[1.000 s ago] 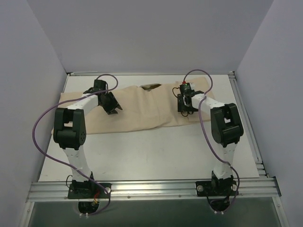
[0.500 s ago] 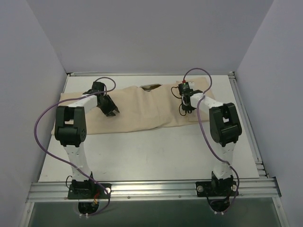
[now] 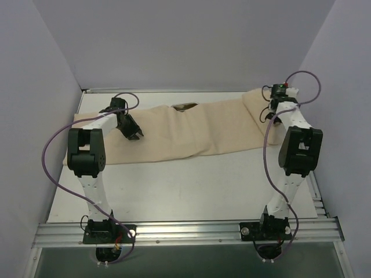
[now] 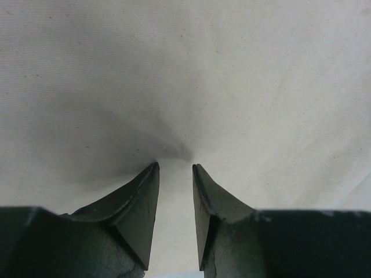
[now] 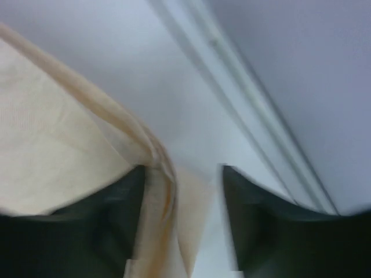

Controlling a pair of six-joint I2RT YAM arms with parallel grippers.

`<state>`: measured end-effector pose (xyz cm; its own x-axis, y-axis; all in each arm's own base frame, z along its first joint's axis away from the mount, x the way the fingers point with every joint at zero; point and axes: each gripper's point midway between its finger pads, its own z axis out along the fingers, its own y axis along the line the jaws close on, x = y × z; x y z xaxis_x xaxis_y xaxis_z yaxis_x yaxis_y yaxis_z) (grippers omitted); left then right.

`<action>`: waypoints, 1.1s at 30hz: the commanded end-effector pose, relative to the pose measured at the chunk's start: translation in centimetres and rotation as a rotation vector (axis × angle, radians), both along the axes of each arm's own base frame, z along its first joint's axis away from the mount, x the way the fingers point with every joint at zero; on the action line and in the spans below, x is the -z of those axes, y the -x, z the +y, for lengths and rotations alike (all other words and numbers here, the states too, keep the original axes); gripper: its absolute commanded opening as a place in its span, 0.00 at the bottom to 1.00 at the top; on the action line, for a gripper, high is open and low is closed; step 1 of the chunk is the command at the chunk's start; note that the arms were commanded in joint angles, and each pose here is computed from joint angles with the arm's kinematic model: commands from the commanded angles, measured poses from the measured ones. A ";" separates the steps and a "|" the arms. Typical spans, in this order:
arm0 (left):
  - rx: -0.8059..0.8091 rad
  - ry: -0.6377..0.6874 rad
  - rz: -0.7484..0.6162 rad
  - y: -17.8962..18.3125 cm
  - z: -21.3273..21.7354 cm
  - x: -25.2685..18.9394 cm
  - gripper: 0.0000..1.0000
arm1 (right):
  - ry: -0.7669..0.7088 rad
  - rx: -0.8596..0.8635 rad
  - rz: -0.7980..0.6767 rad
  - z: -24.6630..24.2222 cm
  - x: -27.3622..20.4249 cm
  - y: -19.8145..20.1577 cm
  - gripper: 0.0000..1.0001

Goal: Open and lay out the surgical kit
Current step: Open the surgical kit at the center of the board.

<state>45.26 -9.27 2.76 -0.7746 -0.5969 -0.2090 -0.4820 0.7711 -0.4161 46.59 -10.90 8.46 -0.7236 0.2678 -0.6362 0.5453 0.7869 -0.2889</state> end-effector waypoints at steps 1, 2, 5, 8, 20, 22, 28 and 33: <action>0.011 -0.006 -0.034 -1.5 0.2 -1.9 0.38 | 0.087 0.135 -0.077 -5.8 -7.1 2.0 0.65; 0.021 -0.009 -0.043 -1.5 0.2 -2.4 0.38 | 0.075 0.120 -0.094 -5.4 -7.7 1.7 0.70; 0.026 -0.017 -0.069 -1.0 0.2 -4.1 0.39 | -0.007 -0.003 -0.150 0.1 -7.8 -0.1 0.86; 0.021 0.023 -0.098 -0.4 -0.3 -4.8 0.40 | -0.024 -0.153 -0.214 7.2 -8.4 -2.2 0.91; 0.020 -0.007 0.065 0.2 2.7 1.2 0.02 | -0.376 -0.190 -0.083 9.4 4.9 -3.8 0.08; 0.032 -0.018 0.124 0.1 2.9 2.6 0.02 | -0.376 -0.148 -0.057 7.9 6.2 -2.7 0.08; 0.030 -0.020 0.141 -2.1 4.6 3.1 0.02 | -0.446 -0.071 0.051 7.8 10.8 3.1 0.04; 0.073 0.008 0.182 -3.0 4.1 4.2 0.02 | -0.487 -0.050 0.114 8.6 13.4 7.4 0.04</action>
